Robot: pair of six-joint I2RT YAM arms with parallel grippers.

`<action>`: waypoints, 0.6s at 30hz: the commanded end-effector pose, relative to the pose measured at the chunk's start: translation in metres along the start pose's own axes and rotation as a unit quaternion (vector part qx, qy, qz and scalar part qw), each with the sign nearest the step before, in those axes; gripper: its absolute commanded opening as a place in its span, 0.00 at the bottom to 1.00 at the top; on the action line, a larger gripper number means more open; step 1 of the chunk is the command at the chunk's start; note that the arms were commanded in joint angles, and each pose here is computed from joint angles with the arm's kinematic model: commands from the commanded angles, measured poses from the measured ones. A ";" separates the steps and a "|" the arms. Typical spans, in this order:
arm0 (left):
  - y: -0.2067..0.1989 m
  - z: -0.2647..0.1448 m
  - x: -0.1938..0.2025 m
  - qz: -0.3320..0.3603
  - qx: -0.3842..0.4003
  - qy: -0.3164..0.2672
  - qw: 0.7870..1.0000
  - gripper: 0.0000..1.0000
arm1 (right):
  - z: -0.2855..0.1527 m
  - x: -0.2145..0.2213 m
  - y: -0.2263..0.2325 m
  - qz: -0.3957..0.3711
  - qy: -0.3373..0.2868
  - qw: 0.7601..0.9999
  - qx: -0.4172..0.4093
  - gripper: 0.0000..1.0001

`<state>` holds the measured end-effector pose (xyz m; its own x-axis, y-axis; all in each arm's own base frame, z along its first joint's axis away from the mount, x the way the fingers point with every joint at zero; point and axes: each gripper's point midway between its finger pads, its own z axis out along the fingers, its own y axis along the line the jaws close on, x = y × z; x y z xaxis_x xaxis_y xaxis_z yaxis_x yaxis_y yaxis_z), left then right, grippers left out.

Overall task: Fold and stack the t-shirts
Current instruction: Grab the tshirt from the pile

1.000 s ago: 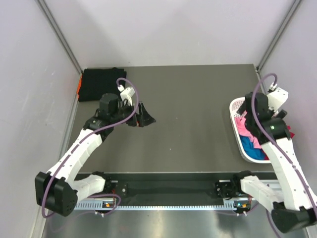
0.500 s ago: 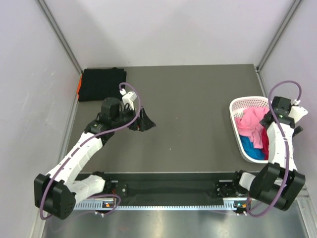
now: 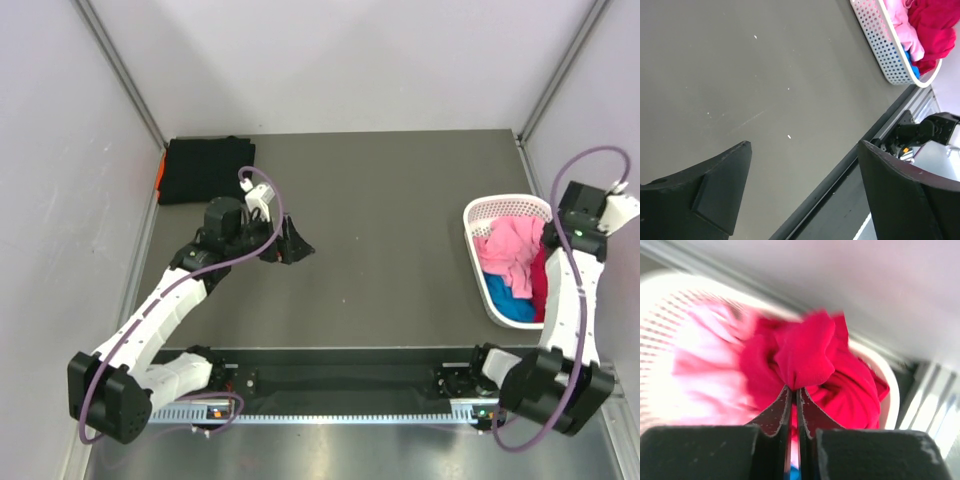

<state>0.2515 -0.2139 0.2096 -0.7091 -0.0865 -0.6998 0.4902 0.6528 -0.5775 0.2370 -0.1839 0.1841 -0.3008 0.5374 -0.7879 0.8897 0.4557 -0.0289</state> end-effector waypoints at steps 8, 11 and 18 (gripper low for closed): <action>0.003 -0.010 -0.039 -0.021 -0.053 -0.071 0.996 0.99 | -0.269 -0.179 0.045 0.089 -0.225 0.878 -0.412 0.00; 0.000 -0.019 -0.046 -0.003 -0.062 -0.080 0.995 0.99 | -0.329 -0.183 0.060 0.069 -0.221 0.819 -0.524 0.00; -0.014 -0.044 -0.054 0.020 -0.060 -0.112 0.992 0.89 | -0.365 -0.137 0.113 0.060 -0.088 0.714 -0.692 0.00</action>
<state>0.2626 -0.1924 0.2456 -0.6289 -0.2031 -0.7505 0.4084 0.7350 -0.5412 0.2360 0.0124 0.5379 0.1182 0.5041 -0.8555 -0.1512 0.8607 0.4862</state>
